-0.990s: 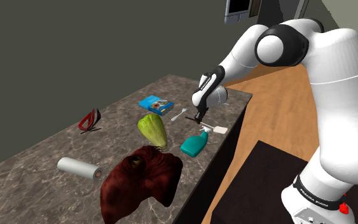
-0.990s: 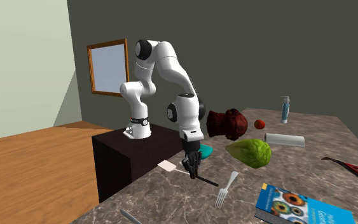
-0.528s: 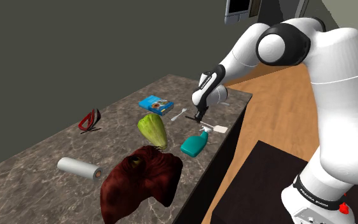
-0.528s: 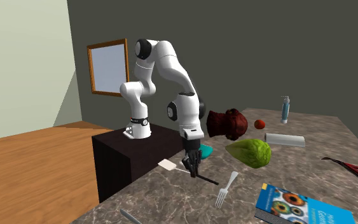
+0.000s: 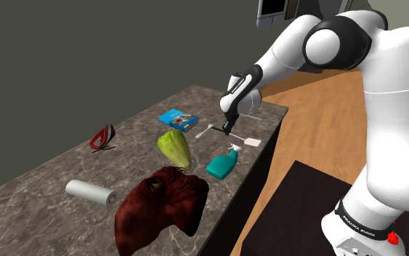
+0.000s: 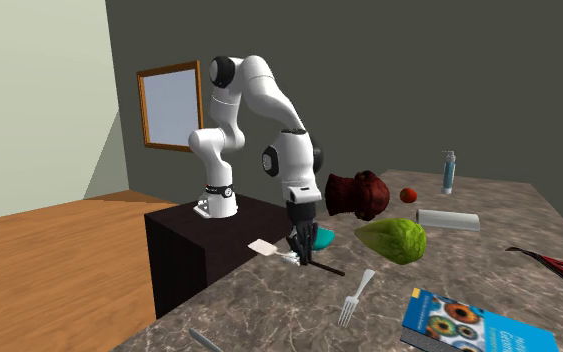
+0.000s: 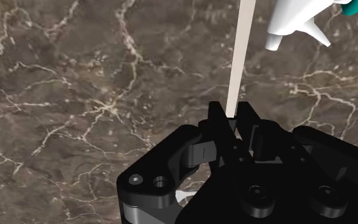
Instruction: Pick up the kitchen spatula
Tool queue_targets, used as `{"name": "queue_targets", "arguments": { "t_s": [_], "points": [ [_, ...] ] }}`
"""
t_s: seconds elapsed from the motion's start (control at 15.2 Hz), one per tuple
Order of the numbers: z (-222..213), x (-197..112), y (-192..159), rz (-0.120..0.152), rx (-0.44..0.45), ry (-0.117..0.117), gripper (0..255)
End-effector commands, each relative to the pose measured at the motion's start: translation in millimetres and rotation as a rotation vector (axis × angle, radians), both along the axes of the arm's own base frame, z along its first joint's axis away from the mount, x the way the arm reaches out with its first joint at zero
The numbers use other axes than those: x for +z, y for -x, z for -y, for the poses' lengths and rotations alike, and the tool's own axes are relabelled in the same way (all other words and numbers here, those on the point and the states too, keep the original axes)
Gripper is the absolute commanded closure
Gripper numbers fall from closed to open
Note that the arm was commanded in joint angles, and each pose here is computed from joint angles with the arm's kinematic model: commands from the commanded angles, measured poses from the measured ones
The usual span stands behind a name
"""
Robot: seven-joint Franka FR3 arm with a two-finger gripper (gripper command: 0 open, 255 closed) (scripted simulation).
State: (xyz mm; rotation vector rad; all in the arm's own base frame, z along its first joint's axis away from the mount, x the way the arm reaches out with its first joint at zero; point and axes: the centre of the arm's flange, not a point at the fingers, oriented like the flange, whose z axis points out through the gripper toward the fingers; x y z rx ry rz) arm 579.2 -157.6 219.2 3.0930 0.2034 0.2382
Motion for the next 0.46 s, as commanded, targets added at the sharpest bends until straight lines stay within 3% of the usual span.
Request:
{"name": "queue_targets", "arguments": {
  "t_s": [0.0,0.4],
  "points": [
    [1,12,0,0.000,0.000,0.000,255],
    [1,34,0,0.000,0.000,0.000,255]
  ]
}}
